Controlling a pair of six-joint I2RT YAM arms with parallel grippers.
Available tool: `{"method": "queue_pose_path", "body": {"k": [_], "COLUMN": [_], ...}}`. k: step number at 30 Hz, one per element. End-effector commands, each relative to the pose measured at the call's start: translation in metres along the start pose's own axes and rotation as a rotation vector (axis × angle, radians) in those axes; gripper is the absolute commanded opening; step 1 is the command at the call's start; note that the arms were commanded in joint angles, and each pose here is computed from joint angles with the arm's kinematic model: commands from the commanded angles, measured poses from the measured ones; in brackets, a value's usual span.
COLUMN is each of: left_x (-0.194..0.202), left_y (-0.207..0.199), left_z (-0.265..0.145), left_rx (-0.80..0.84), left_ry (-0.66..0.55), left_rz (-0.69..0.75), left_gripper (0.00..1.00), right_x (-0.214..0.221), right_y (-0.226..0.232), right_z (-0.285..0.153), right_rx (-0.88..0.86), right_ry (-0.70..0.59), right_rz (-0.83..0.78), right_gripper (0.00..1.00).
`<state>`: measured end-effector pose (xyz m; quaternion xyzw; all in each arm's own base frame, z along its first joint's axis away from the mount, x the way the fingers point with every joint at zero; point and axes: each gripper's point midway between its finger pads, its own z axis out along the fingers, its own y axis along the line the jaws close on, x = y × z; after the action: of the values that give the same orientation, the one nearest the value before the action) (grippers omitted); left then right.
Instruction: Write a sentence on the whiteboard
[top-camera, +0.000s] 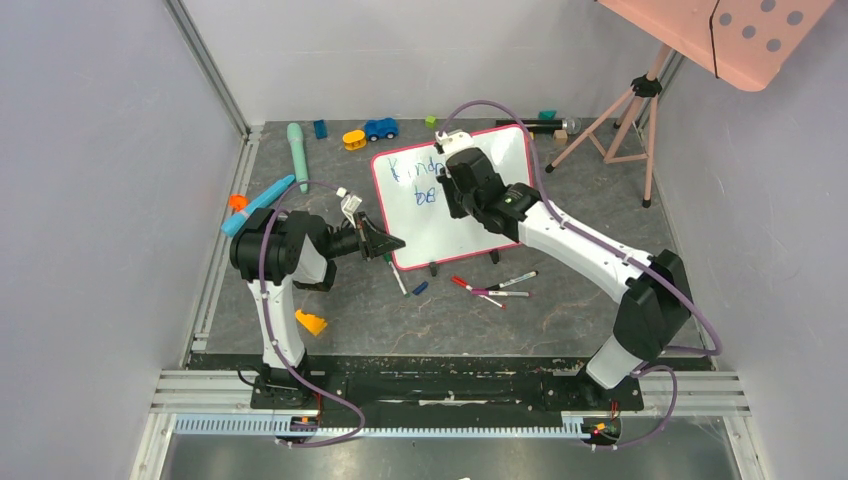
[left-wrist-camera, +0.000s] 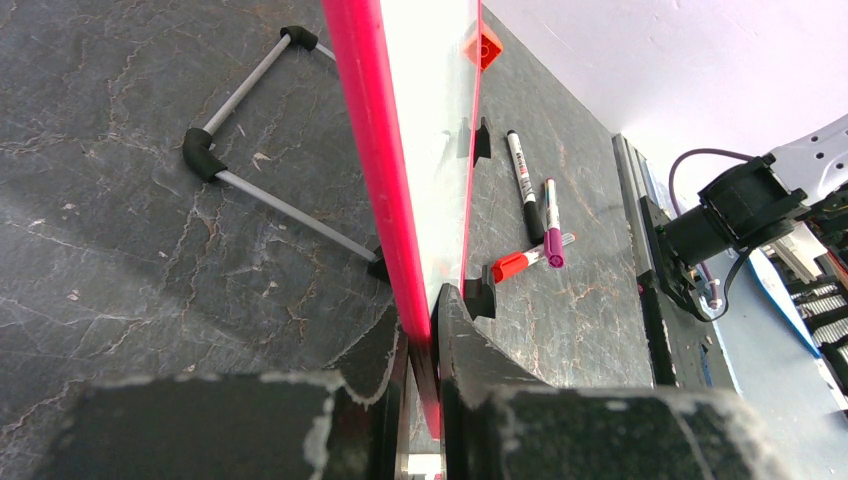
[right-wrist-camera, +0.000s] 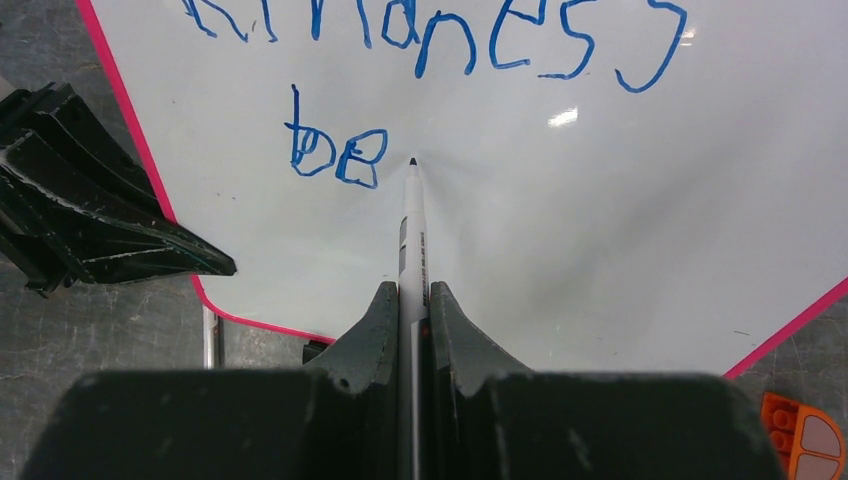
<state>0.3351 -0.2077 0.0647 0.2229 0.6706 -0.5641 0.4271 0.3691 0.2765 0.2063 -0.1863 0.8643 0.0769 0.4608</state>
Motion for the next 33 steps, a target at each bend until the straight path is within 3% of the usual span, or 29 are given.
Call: {"method": "queue_pose_path", "body": {"k": [1,19,33], "left_x": [0.001,0.0,0.0], "left_y": [0.024,0.024,0.024], "left_z": [-0.002,-0.002,-0.002], "left_rx": [-0.084,-0.081,-0.084], "left_ry": [-0.039,-0.039,-0.04], "left_rz": [0.201,0.21,0.21], "left_gripper": [0.05,0.05,0.05], "right_x": [-0.02,-0.029,-0.011], "right_y": [-0.003,-0.008,-0.001], "right_z": [-0.002,0.009,0.01], "right_rx": [0.021,0.028,-0.022], "right_ry": [-0.047,-0.053,-0.01], "right_rz": [0.004,0.003,-0.015], "right_gripper": [0.0,0.0,0.0]}}
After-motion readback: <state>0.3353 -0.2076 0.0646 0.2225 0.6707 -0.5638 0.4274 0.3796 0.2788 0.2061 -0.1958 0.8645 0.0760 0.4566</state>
